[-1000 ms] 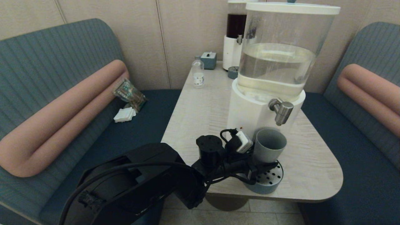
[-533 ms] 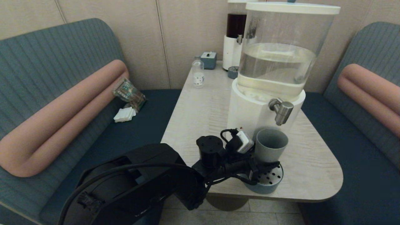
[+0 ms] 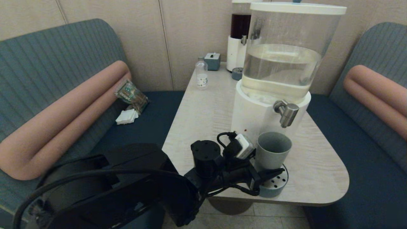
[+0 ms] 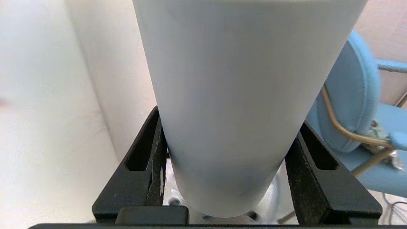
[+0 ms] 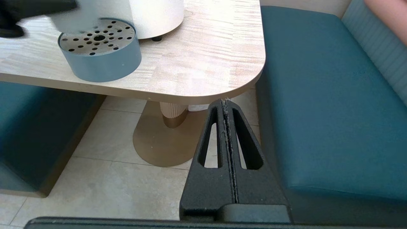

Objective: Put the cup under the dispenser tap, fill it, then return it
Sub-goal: Place the cup next to the water dispenser

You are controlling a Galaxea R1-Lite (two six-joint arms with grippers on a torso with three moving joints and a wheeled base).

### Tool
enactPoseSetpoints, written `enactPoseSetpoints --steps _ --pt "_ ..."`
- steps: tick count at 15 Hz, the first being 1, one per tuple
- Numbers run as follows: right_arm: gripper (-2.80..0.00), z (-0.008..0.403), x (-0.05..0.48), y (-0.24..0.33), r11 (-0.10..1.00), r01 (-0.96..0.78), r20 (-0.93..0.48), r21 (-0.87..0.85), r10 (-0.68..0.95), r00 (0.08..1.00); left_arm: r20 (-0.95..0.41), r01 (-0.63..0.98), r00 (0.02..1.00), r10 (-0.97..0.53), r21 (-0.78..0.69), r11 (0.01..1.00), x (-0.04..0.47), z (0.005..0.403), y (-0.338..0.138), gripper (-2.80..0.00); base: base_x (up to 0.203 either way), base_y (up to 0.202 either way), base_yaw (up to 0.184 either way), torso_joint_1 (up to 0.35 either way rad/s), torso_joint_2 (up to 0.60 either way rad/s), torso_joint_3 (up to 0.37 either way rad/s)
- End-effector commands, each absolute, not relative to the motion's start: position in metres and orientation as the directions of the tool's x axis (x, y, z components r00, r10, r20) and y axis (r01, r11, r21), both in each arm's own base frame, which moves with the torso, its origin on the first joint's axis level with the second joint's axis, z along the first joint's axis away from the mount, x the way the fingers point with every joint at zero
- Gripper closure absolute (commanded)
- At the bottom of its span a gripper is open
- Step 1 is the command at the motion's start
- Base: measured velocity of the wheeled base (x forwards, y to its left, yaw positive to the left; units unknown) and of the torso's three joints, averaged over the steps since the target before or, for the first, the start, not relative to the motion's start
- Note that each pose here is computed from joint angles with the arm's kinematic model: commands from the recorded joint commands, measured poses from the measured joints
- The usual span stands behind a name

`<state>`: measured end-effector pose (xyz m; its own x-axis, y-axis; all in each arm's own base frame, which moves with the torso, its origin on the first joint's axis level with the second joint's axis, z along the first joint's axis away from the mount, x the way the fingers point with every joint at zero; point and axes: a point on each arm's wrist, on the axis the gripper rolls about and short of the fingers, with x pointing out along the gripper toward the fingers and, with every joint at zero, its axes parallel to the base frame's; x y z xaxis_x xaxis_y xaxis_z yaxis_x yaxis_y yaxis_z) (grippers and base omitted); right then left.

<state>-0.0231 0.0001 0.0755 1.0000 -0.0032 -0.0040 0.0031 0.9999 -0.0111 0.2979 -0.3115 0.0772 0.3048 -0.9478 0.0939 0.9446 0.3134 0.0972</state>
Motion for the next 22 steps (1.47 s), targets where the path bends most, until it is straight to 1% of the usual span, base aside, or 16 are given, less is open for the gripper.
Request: enactPoseSetpoints --steps 1,3,5,9,12,15,22 --pt "0.00 0.075 -0.023 0.000 1.000 0.003 -0.005 -0.012 -0.003 1.000 0.122 0.936 0.325 -0.938 0.098 0.337 0.284 0.105 -0.293 0.00 0.000 0.000 0.000 0.000 0.00 0.000" --pt "0.00 0.076 -0.023 0.000 1.000 0.003 -0.005 -0.012 -0.003 1.000 0.153 0.908 0.396 -0.906 0.082 0.410 0.288 0.122 -0.270 0.00 0.000 0.000 0.000 0.000 0.00 0.000" --pt "0.00 0.076 -0.023 0.000 1.000 0.003 -0.005 -0.012 -0.003 1.000 0.183 0.865 0.477 -0.860 0.077 0.496 0.302 0.137 -0.240 0.00 0.000 0.000 0.000 0.000 0.00 0.000" --pt "0.00 0.076 -0.023 0.000 1.000 0.003 -0.005 -0.012 -0.003 1.000 0.197 0.764 0.618 -0.761 0.081 0.640 0.335 0.146 -0.181 0.00 0.000 0.000 0.000 0.000 0.00 0.000" --pt "0.00 0.076 -0.023 0.000 1.000 0.003 -0.005 -0.012 -0.003 1.000 0.197 0.703 0.683 -0.703 0.083 0.707 0.367 0.134 -0.156 0.00 0.000 0.000 0.000 0.000 0.00 0.000" --pt "0.00 0.076 -0.023 0.000 1.000 0.003 -0.005 -0.012 -0.003 1.000 0.215 0.674 0.706 -0.675 0.089 0.734 0.396 0.121 -0.151 0.00 0.000 0.000 0.000 0.000 0.00 0.000" --pt "0.00 0.075 -0.023 0.000 1.000 0.003 -0.005 -0.011 -0.003 1.000 0.161 0.626 0.761 -0.628 0.069 0.777 0.443 0.059 -0.135 0.00 0.000 0.000 0.000 0.000 0.00 0.000"
